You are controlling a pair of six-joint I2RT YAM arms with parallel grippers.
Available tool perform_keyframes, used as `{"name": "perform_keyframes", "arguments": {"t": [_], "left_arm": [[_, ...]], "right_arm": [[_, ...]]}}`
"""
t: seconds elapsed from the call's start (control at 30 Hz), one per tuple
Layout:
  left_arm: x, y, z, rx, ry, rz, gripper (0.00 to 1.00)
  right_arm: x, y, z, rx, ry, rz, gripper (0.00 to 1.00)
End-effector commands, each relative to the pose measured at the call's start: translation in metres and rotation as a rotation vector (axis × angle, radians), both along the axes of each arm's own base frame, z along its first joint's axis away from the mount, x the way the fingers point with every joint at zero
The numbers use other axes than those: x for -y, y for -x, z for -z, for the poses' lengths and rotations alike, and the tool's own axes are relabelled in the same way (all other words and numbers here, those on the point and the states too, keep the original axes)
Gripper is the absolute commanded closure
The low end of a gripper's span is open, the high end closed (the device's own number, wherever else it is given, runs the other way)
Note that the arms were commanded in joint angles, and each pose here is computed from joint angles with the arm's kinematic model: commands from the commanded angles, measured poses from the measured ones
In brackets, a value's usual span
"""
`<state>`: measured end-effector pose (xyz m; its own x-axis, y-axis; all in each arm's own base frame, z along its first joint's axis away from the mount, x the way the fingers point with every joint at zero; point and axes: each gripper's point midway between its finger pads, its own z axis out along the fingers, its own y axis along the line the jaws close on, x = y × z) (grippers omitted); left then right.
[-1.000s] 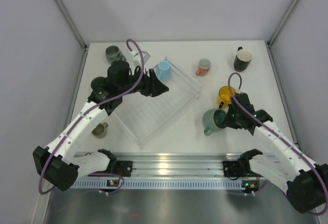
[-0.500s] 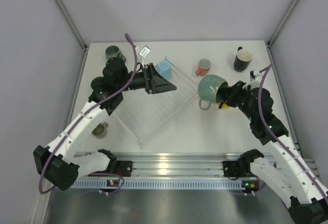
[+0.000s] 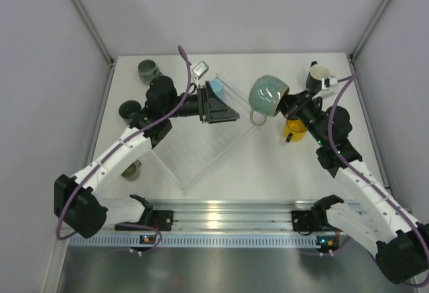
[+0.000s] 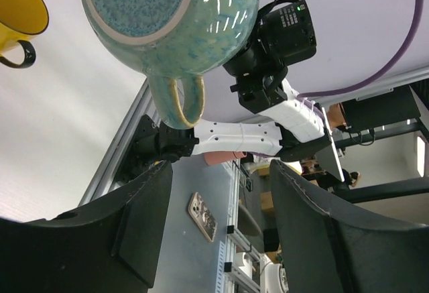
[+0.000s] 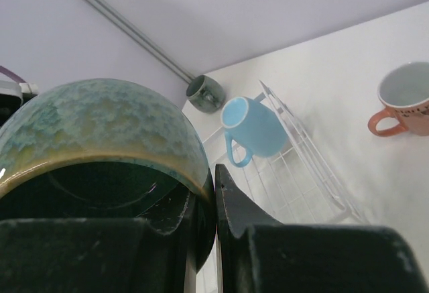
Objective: Load the cups into the dish rack
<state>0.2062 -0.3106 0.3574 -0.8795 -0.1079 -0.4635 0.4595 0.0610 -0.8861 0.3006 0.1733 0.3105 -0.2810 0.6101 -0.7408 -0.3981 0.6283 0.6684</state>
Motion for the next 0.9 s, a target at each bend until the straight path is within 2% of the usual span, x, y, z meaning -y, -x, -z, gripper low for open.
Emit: {"name": "perform_keyframes", "arguments": {"t": [0.0,0.33,0.7,0.83,0.87], "left_arm": [[0.007,0.003,-0.007,0.042,0.043,0.03,0.34],[0.035,-0.007,0.003,0.055,0.062,0.075,0.34],[0.059,0.006,-0.004,0.056,0.094,0.14,0.39],[0.06,0.008,-0.003,0.05,0.102,0.144,0.5],[0.06,0.009,-0.005,0.049,0.107,0.144,0.6]], "right_arm": [[-0.006,0.018,-0.091,0.288,-0.177,-0.064,1.0],[-0.021,0.018,-0.087,0.272,-0.219,-0.124,1.0],[-0.035,0.023,-0.069,0.254,-0.233,-0.178,1.0],[-0.039,0.024,-0.064,0.244,-0.234,-0.19,1.0],[-0.039,0.025,-0.064,0.245,-0.233,-0.19,1.0]]}}
